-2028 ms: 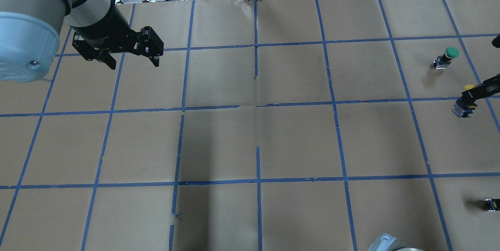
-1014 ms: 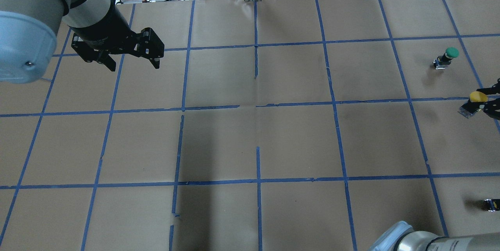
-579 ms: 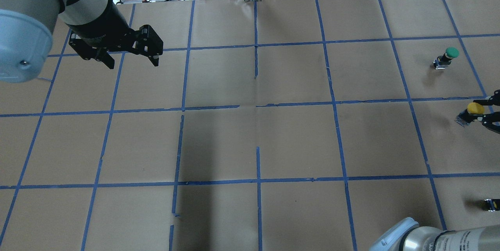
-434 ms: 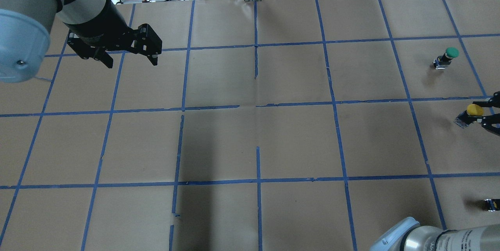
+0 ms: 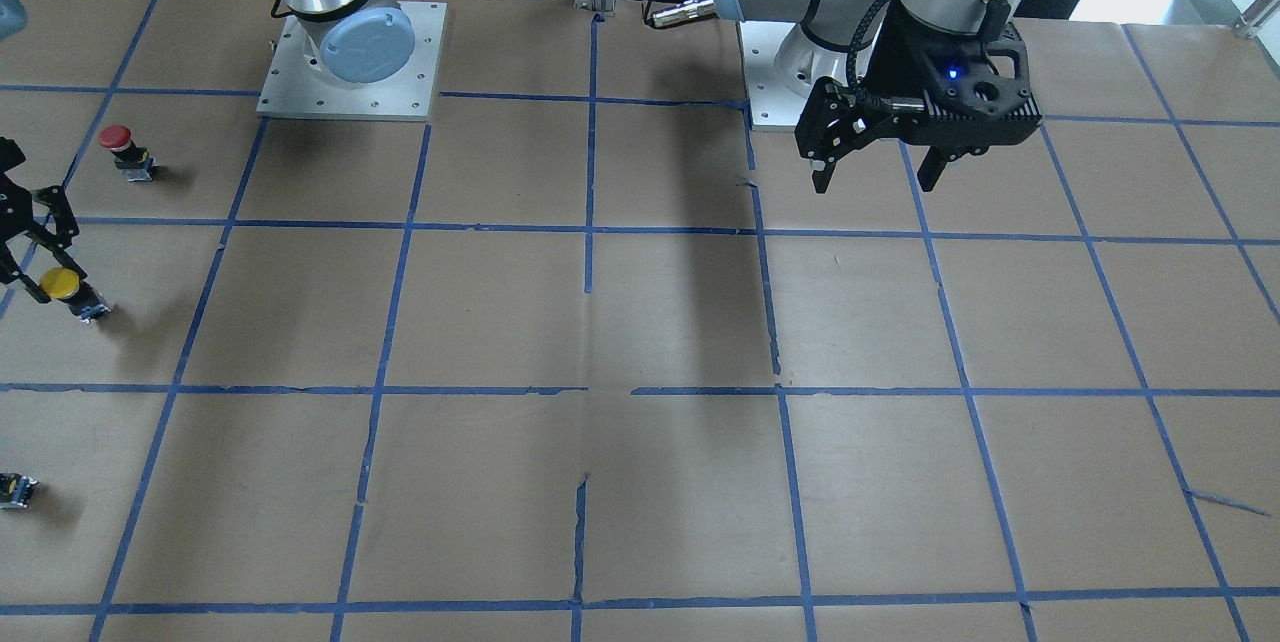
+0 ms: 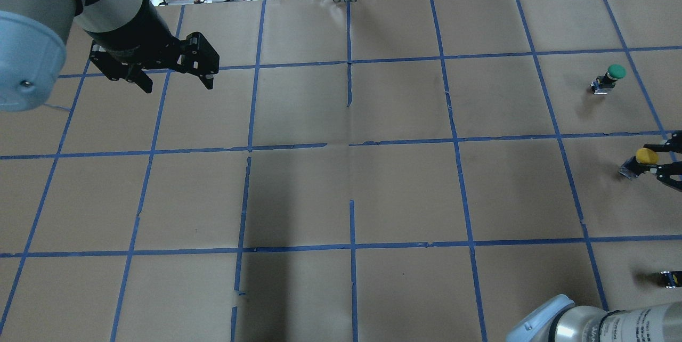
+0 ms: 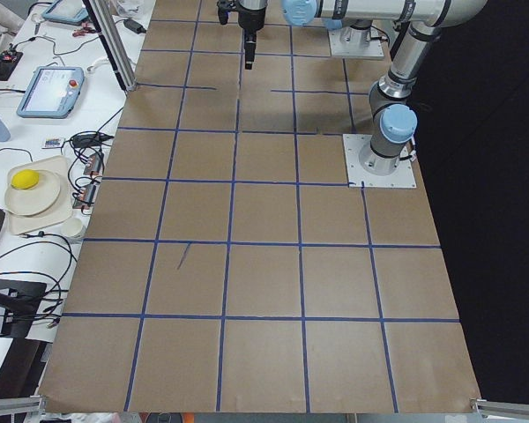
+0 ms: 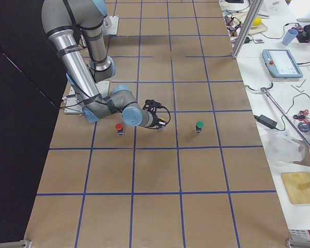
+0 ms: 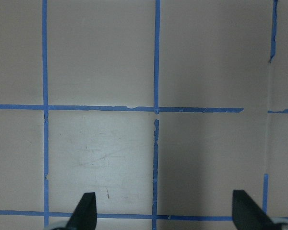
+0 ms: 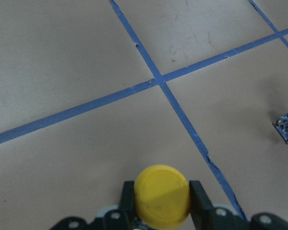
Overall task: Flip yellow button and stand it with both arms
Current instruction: 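Set the yellow button upright on the table and open the right gripper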
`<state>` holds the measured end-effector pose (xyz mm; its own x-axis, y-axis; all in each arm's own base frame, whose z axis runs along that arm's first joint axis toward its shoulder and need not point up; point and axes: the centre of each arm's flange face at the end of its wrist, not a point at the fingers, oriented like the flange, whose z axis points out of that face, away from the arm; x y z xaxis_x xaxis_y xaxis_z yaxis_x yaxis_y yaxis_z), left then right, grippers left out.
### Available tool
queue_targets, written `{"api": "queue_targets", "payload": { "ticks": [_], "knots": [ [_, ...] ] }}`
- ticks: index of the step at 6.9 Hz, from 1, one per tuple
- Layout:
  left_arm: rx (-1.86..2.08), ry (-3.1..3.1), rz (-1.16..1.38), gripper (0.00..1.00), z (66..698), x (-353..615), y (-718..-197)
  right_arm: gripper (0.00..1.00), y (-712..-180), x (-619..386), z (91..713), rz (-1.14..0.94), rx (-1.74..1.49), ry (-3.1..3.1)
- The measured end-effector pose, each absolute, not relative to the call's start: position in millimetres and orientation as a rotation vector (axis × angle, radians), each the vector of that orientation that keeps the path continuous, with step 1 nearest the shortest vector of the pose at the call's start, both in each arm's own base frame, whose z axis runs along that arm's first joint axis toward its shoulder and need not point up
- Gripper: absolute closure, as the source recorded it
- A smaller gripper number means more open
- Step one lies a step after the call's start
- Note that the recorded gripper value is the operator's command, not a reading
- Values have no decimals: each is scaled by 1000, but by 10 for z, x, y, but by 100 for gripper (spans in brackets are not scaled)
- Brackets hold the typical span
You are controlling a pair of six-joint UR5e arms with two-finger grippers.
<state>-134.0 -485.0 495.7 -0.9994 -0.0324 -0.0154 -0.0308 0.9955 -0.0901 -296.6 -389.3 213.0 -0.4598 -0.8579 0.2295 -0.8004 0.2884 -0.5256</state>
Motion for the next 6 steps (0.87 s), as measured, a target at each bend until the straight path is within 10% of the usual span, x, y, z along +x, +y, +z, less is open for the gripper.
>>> {"api": "queue_targets", "payload": {
  "ticks": [1, 3, 6],
  "knots": [
    [-50, 3121, -135, 0, 4942, -1338, -4859, 68, -3887, -2972, 2112, -901, -1575, 2440],
    [-50, 3121, -132, 0, 4932, -1339, -4863, 7, -3863, -2998, 2095, -895, -1565, 2446],
    [-50, 3121, -135, 0, 4933, -1340, -4867, 0, -3860, -3008, 2091, -896, -1552, 2452]
  ]
}}
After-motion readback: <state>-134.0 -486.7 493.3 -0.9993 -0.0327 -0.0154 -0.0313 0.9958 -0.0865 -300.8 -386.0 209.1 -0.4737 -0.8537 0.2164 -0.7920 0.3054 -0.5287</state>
